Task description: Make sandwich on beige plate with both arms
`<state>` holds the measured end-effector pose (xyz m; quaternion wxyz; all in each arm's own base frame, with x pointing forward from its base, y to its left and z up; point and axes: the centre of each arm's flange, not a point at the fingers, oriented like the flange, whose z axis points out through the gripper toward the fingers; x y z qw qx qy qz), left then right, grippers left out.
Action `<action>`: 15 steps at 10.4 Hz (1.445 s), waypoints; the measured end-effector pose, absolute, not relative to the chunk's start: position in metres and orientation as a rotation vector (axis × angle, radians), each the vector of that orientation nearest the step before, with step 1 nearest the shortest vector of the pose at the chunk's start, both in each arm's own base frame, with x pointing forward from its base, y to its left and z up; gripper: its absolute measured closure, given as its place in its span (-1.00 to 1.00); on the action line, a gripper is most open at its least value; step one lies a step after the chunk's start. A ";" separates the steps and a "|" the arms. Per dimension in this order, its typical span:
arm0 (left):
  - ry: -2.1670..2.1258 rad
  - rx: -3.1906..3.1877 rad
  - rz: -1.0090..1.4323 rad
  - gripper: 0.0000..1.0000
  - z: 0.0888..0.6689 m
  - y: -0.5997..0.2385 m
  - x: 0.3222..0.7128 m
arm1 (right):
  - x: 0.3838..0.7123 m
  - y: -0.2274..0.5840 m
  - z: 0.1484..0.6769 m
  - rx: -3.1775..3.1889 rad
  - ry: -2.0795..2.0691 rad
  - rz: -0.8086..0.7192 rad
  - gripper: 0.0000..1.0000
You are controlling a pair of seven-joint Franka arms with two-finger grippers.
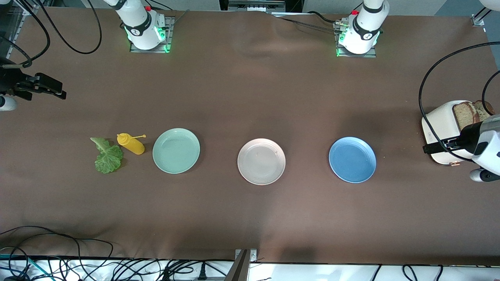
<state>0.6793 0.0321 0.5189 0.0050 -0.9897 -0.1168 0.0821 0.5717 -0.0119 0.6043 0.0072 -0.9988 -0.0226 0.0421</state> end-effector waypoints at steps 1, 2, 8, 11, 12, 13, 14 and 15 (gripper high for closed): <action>-0.365 -3.099 0.258 -1.00 0.519 0.032 0.679 | 0.572 -0.011 0.604 -3.123 -0.073 0.132 -1.00; -0.365 -3.099 0.261 -1.00 0.518 0.032 0.679 | 0.572 -0.010 0.604 -3.123 -0.075 0.133 -1.00; -0.360 -3.098 0.275 -1.00 0.511 0.031 0.680 | 0.569 -0.016 0.603 -3.122 -0.060 0.160 -1.00; -0.360 -3.098 0.275 -1.00 0.511 0.030 0.680 | 0.565 -0.020 0.601 -3.116 -0.048 0.215 -1.00; -0.359 -3.098 0.276 -1.00 0.511 0.030 0.680 | 0.564 -0.021 0.601 -3.116 -0.043 0.215 -1.00; -0.359 -3.098 0.276 -1.00 0.511 0.030 0.680 | 0.564 -0.021 0.601 -3.116 -0.045 0.215 -1.00; -0.359 -3.098 0.276 -1.00 0.511 0.030 0.680 | 0.564 -0.020 0.601 -3.116 -0.048 0.214 -1.00; -0.359 -3.098 0.277 -1.00 0.511 0.030 0.680 | 0.564 -0.018 0.601 -3.116 -0.052 0.214 -1.00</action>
